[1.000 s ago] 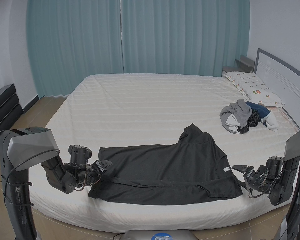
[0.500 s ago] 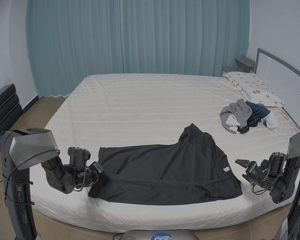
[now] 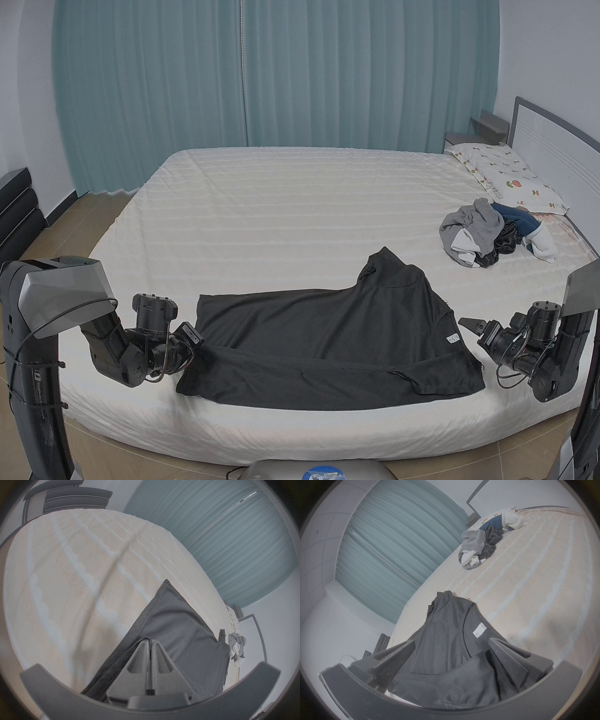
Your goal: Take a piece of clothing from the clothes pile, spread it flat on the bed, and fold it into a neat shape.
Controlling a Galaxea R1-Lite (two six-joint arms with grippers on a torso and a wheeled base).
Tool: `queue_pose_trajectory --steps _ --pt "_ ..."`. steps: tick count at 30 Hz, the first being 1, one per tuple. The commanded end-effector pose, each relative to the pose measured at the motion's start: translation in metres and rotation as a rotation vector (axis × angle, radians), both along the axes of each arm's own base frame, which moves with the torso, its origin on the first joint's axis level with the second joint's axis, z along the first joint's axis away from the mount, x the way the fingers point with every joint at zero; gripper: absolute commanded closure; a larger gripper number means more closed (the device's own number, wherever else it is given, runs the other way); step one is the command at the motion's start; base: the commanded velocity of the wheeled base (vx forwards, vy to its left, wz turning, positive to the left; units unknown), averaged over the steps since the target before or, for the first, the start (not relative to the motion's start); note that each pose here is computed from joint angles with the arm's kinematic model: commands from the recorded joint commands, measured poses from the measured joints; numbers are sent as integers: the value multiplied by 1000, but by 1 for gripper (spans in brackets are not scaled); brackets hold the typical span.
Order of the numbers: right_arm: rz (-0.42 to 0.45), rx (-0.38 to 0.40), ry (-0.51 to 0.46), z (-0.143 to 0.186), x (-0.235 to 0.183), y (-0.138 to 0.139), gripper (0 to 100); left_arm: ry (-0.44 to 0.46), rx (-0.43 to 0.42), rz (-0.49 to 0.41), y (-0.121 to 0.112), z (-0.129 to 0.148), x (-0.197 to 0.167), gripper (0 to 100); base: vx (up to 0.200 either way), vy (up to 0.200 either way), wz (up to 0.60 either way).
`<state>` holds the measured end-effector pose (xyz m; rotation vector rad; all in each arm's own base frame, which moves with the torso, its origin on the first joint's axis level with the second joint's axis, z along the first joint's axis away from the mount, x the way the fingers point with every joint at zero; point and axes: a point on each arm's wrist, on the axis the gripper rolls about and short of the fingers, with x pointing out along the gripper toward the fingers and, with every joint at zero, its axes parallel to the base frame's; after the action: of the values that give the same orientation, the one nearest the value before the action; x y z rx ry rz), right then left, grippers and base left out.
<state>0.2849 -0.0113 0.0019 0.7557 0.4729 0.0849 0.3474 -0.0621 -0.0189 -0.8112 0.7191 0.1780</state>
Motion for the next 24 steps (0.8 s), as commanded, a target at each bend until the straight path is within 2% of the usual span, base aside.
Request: queue_pose_trajectory --steps 1,3,10,17,24 --pt "16 -16 58 -24 4 -1 0 5 1 -5 -2 -2 -1 100 0 0 0" --pt "35 -38 59 -34 11 -1 0 8 0 -4 -2 -3 -1 100 0 0 0" --pt "134 -44 56 -40 10 -2 0 10 0 -4 -2 -3 -1 100 0 0 0" --pt "178 -71 8 -44 23 -4 0 13 1 -4 -1 -4 -1 100 0 0 0" --pt "212 -97 13 -52 23 -5 0 13 -1 -4 -2 -4 -2 100 0 0 0"
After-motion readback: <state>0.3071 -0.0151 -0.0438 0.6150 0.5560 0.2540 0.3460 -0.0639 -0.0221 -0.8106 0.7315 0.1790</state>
